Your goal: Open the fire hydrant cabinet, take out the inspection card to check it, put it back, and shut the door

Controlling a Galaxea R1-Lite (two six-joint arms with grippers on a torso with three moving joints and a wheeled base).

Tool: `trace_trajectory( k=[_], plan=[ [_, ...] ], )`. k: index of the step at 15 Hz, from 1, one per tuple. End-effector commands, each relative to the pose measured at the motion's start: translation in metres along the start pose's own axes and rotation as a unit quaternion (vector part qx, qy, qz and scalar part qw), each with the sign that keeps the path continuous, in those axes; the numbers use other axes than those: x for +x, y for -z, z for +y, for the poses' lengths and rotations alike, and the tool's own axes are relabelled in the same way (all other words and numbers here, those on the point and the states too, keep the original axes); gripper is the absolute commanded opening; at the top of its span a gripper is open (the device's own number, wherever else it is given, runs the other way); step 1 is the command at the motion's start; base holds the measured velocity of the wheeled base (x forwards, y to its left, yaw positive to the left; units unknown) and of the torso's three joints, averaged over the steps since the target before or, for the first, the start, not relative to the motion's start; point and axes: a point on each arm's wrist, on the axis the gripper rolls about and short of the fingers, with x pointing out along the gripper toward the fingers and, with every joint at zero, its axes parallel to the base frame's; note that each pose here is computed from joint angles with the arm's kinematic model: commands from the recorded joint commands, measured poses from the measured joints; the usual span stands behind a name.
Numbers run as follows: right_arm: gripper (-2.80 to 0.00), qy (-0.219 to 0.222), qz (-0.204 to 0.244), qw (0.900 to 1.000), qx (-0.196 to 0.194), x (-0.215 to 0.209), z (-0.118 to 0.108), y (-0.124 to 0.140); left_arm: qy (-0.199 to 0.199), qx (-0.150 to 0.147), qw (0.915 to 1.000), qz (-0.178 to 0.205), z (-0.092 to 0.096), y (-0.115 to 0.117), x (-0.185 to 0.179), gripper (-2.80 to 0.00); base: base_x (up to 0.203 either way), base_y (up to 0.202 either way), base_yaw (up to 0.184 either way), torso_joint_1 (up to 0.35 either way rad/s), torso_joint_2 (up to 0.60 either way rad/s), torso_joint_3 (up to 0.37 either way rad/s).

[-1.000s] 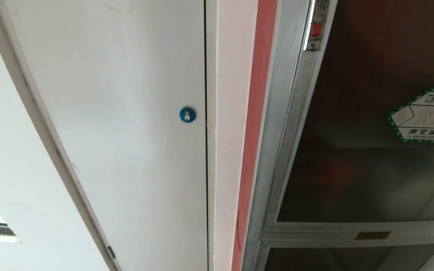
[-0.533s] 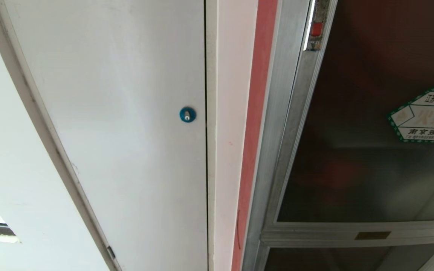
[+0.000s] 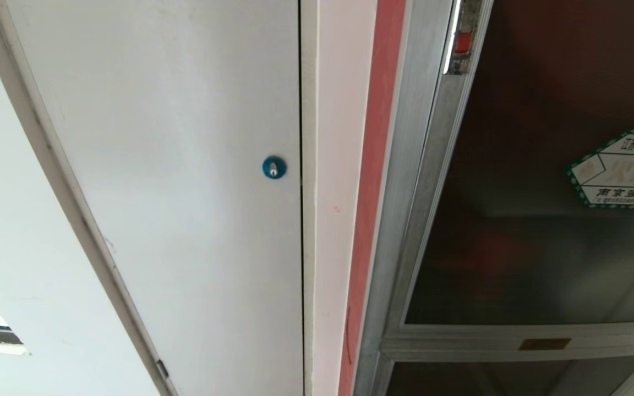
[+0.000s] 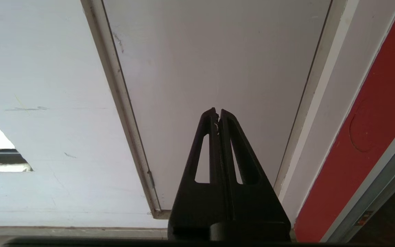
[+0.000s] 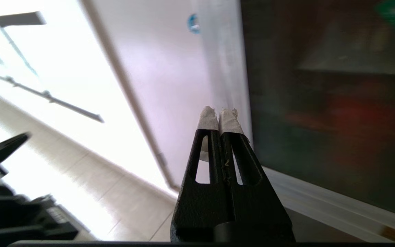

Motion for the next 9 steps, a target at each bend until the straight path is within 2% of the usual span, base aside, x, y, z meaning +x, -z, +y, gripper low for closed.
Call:
trace_trajectory(
  k=[1,6,9],
  plan=[
    [-2.80,-0.063,0.038,0.997,0.019,0.025,-0.009,-0.018,0.000,0.000,1.0000,0.007,0.000,0.004,0.001,-2.80,0.000,0.000,0.000,0.000,0.00,0.000],
    [-2.80,-0.145,0.068,0.987,0.032,0.074,-0.018,-0.068,0.000,0.000,1.0000,0.007,0.000,0.004,0.001,-2.80,0.000,0.000,0.000,0.000,0.00,0.000],
    [-2.80,-0.176,0.087,0.980,0.039,0.111,-0.015,-0.084,0.000,0.000,1.0000,0.007,0.000,0.004,0.001,-2.80,0.000,0.000,0.000,0.000,0.00,0.000]
  ],
)
